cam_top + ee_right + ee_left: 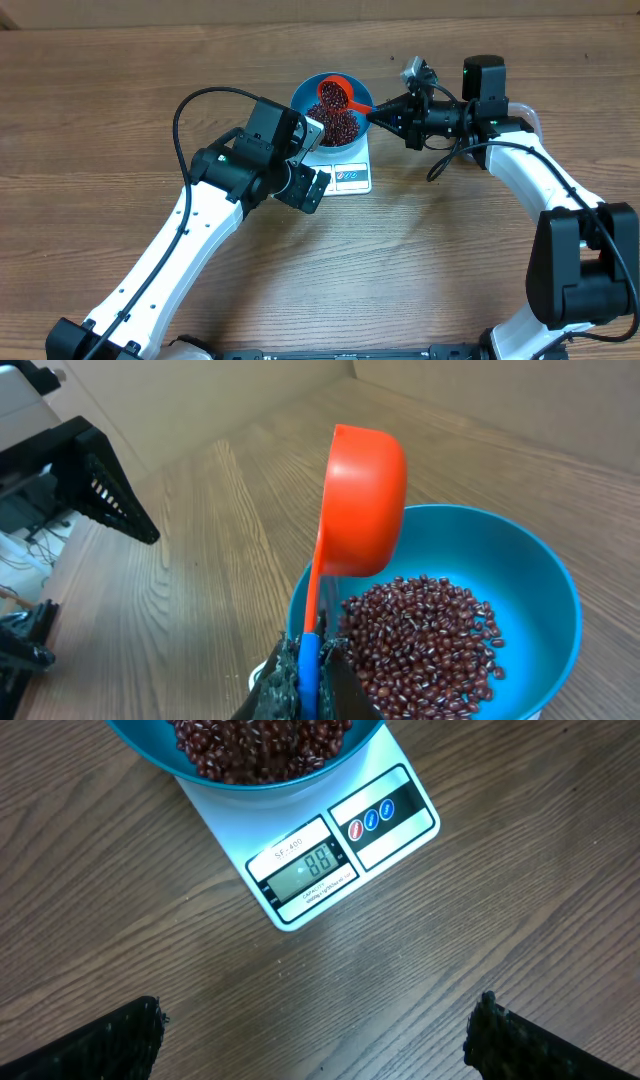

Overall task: Scoop item into bowl and weigh 150g on scale
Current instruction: 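Tilt the red cup to pour beans into the teal bowl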

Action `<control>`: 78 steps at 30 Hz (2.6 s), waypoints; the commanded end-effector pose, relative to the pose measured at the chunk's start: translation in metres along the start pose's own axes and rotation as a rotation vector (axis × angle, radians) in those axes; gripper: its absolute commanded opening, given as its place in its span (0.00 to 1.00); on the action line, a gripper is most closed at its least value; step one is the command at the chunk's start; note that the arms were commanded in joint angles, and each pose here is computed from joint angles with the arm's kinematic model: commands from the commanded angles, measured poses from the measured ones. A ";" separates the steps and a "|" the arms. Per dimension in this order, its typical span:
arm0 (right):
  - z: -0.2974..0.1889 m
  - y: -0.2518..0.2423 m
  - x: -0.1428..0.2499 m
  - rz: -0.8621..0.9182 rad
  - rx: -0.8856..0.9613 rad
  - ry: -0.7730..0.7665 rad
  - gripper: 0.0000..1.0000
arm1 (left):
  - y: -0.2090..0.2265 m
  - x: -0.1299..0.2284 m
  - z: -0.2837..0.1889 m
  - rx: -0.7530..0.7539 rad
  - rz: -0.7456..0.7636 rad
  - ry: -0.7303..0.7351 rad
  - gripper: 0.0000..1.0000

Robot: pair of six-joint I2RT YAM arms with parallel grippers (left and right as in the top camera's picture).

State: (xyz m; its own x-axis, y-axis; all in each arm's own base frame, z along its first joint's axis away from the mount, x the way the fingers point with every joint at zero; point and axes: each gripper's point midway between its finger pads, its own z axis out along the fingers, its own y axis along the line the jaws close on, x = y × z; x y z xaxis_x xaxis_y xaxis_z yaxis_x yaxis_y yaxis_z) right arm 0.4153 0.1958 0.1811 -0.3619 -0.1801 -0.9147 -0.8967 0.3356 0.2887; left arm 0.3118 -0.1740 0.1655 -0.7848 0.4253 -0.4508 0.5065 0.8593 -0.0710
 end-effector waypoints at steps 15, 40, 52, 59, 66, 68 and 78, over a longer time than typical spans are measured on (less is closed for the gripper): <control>-0.001 -0.007 -0.002 -0.036 0.035 0.006 0.04 | 0.000 -0.004 -0.009 0.006 0.006 -0.029 0.99; -0.001 -0.007 -0.002 -0.266 0.034 0.010 0.04 | 0.000 -0.004 -0.009 0.006 0.006 -0.030 1.00; -0.001 -0.007 -0.002 -0.435 0.034 0.012 0.04 | 0.000 -0.004 -0.009 0.006 0.006 -0.030 1.00; -0.001 -0.007 -0.002 -0.435 0.034 0.012 0.04 | 0.000 -0.004 -0.009 0.006 0.006 -0.029 1.00; -0.001 -0.007 -0.002 -0.435 0.034 0.012 0.04 | 0.000 -0.004 -0.009 0.006 0.006 -0.030 1.00; -0.001 -0.007 -0.002 -0.435 0.034 0.012 0.04 | 0.000 -0.004 -0.009 0.006 0.006 -0.029 1.00; -0.001 -0.007 -0.002 -0.435 0.034 0.012 0.04 | 0.000 -0.004 -0.009 0.006 0.006 -0.029 1.00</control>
State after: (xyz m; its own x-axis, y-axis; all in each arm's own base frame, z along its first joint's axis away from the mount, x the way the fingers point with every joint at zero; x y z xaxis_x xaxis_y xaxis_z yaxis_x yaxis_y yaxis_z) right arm 0.4197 0.1934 0.1781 0.0256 -0.3213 -0.9466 -0.9595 0.2577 -0.1134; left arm 0.3118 -0.1740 0.1655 -0.7848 0.4253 -0.4508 0.5065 0.8593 -0.0710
